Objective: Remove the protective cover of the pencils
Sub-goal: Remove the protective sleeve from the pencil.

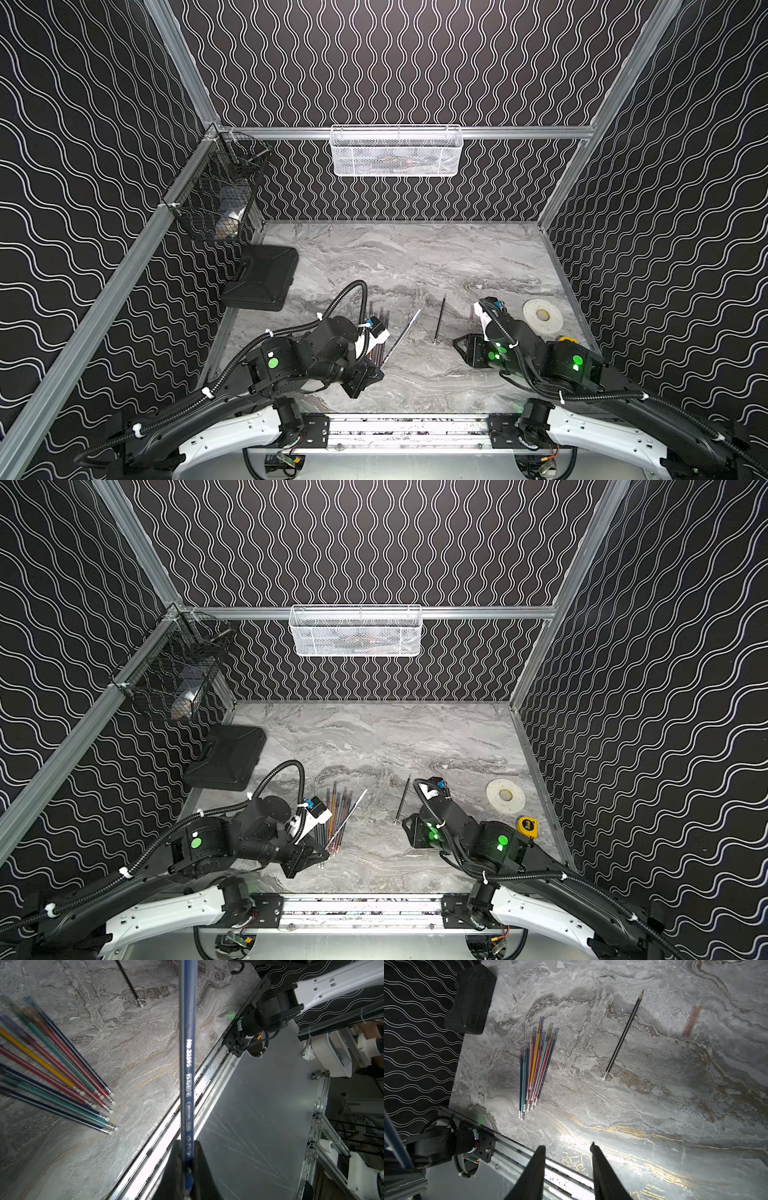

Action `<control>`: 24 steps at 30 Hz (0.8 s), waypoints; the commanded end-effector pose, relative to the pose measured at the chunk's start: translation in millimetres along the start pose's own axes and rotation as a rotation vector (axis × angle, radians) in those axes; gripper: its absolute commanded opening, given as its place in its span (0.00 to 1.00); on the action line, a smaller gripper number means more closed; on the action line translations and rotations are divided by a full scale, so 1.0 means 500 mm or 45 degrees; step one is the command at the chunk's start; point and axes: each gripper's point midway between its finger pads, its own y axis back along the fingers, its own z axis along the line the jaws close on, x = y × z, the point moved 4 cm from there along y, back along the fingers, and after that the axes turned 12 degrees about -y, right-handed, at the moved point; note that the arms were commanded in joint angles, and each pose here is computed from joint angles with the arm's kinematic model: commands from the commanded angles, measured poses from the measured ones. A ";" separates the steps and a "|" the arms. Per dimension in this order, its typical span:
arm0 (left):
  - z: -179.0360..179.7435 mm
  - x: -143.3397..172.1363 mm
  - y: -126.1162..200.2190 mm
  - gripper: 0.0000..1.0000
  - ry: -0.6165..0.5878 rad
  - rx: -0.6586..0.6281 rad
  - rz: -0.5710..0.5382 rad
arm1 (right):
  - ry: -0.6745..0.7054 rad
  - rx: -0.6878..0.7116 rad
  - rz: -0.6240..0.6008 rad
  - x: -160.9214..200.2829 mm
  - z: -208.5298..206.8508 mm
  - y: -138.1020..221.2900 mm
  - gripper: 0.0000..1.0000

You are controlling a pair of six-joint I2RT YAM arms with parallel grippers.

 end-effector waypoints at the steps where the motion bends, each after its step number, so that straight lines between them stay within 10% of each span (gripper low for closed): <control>1: -0.004 -0.002 -0.011 0.00 -0.027 0.037 0.018 | 0.020 0.017 -0.039 -0.015 0.008 0.004 0.38; 24: -0.042 0.001 0.004 0.00 -0.084 0.213 -0.018 | -0.135 -0.376 -0.014 -0.019 0.089 0.037 0.35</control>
